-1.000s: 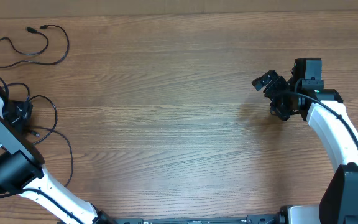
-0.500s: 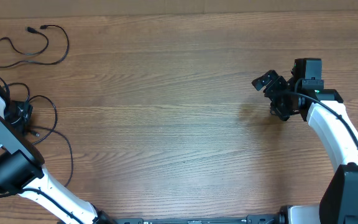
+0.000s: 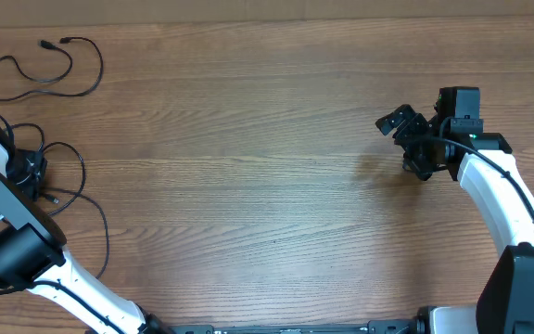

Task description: Untangle cables

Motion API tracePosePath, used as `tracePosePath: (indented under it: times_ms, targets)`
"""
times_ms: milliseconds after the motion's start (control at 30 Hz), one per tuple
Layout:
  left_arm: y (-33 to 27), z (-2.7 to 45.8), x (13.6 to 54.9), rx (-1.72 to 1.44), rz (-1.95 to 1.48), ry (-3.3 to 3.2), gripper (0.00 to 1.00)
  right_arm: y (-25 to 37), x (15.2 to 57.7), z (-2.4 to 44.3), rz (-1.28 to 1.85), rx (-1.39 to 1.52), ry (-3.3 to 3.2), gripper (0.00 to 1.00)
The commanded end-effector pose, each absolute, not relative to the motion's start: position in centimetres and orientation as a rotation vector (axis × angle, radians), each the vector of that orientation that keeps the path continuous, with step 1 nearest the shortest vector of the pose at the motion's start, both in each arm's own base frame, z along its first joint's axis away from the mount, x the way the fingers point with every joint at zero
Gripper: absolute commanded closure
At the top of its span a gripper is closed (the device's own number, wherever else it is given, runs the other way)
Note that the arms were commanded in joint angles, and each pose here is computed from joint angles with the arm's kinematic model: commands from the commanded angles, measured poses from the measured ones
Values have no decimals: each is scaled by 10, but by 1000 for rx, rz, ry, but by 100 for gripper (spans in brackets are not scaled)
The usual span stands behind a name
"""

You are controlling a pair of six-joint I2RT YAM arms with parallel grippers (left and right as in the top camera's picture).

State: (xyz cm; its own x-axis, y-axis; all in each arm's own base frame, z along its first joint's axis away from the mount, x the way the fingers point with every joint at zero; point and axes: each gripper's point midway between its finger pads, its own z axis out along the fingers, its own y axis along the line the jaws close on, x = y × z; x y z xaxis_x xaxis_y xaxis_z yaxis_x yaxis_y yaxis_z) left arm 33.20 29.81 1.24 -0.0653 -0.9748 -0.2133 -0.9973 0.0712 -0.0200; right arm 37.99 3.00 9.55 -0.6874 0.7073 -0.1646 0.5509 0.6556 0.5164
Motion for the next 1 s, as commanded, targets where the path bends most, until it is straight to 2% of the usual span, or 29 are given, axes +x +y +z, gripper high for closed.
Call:
tracePosePath:
  times_ms: [0, 967]
  targets:
    - [302, 6, 324, -2046, 226, 2164, 57, 27, 387, 103, 611, 982, 2498, 0]
    - [306, 7, 328, -2031, 227, 2146, 62, 27, 387, 103, 611, 982, 2498, 0]
